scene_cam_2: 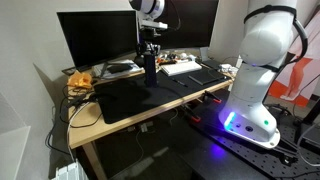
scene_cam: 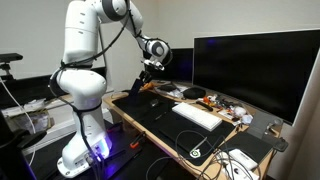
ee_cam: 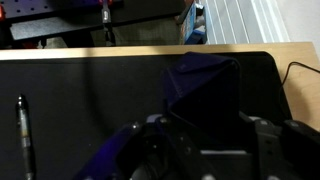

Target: Move the blue object to the left.

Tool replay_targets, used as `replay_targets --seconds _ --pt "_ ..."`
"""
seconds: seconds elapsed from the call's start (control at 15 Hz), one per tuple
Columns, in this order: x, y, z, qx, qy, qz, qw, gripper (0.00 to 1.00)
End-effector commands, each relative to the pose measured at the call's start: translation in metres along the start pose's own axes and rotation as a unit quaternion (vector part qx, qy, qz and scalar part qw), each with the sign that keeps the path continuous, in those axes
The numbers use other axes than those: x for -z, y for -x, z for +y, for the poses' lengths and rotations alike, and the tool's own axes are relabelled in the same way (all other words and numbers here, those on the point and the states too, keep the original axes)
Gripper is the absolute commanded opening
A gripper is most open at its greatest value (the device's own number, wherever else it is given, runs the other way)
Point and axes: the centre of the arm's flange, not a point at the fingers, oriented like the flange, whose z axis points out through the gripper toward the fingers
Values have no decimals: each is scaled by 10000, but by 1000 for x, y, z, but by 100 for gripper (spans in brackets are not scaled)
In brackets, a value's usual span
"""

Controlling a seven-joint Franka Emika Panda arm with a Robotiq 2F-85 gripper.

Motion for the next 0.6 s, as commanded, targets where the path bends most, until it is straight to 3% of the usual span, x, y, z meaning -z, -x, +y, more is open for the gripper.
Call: replay_targets --seconds 0.0,0.53 --pt "-7 -10 -18 4 -133 -183 9997 26" --pt "-34 -40 -39 -247 -212 -519 9981 26"
